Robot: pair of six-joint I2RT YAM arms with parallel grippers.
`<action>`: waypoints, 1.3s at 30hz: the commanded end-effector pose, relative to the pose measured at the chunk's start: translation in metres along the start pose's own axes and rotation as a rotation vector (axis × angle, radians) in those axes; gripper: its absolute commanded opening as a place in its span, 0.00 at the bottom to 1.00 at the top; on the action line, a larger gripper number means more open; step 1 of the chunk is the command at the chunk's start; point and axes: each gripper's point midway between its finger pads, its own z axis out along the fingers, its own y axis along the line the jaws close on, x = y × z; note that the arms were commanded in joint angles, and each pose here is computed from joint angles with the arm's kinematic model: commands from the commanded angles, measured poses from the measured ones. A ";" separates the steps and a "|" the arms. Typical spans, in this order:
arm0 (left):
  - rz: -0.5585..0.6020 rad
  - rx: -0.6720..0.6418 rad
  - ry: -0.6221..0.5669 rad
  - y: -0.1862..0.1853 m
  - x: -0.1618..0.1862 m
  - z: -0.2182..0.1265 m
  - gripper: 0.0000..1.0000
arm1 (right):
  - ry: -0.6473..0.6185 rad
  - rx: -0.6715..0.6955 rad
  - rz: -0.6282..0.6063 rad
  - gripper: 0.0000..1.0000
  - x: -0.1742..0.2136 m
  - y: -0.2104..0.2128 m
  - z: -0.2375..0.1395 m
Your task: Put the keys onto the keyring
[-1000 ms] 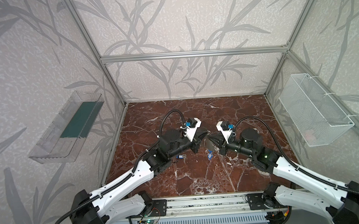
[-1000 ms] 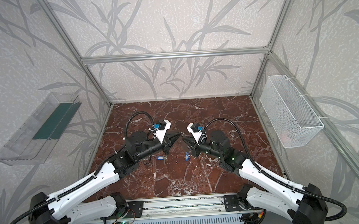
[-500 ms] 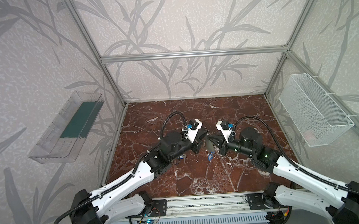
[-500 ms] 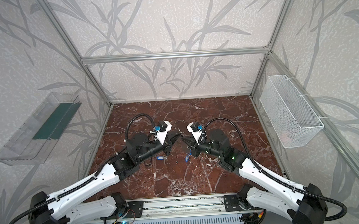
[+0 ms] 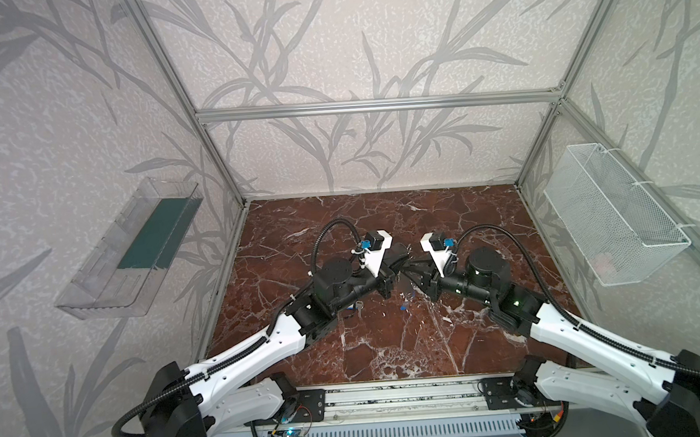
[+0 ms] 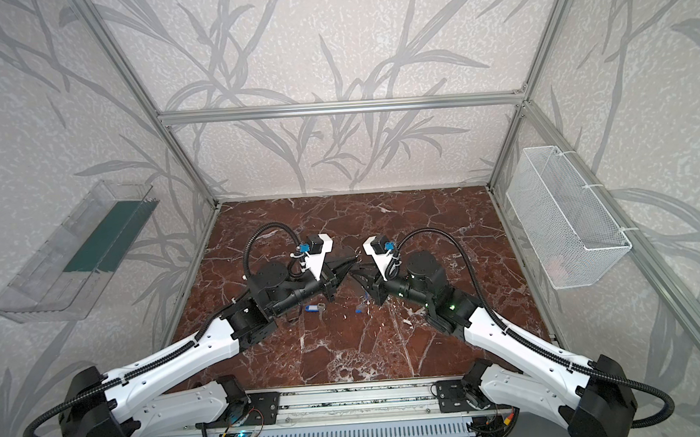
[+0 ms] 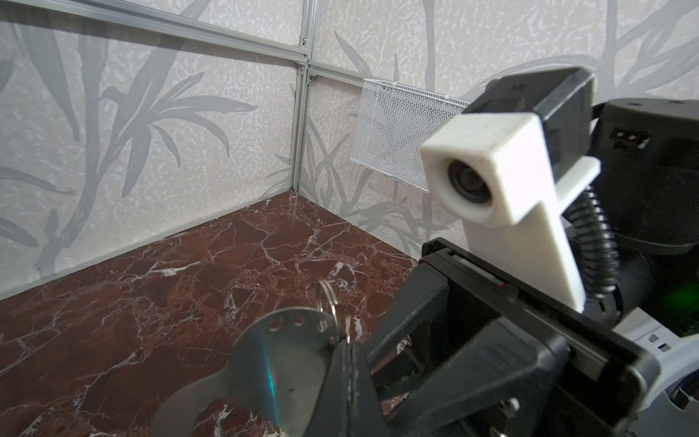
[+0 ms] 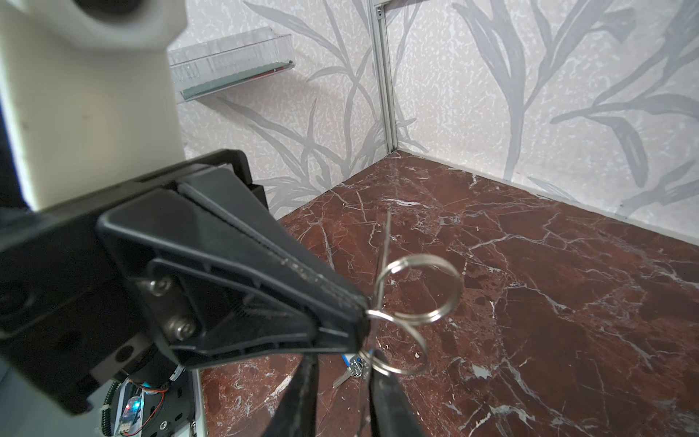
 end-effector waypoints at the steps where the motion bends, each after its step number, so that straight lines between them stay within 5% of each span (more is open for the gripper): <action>1: -0.016 0.000 -0.111 -0.001 -0.022 -0.006 0.00 | -0.074 0.011 0.026 0.26 -0.015 -0.003 -0.015; 13: -0.060 0.033 -0.172 -0.005 -0.033 -0.005 0.00 | -0.276 -0.199 0.298 0.26 -0.045 -0.026 -0.039; 22: -0.073 0.054 -0.183 -0.009 -0.038 -0.005 0.00 | -0.324 -0.375 0.317 0.24 -0.063 -0.011 -0.031; 39: -0.075 0.066 -0.168 -0.011 -0.037 -0.002 0.00 | -0.295 -0.398 0.316 0.12 -0.059 -0.009 -0.024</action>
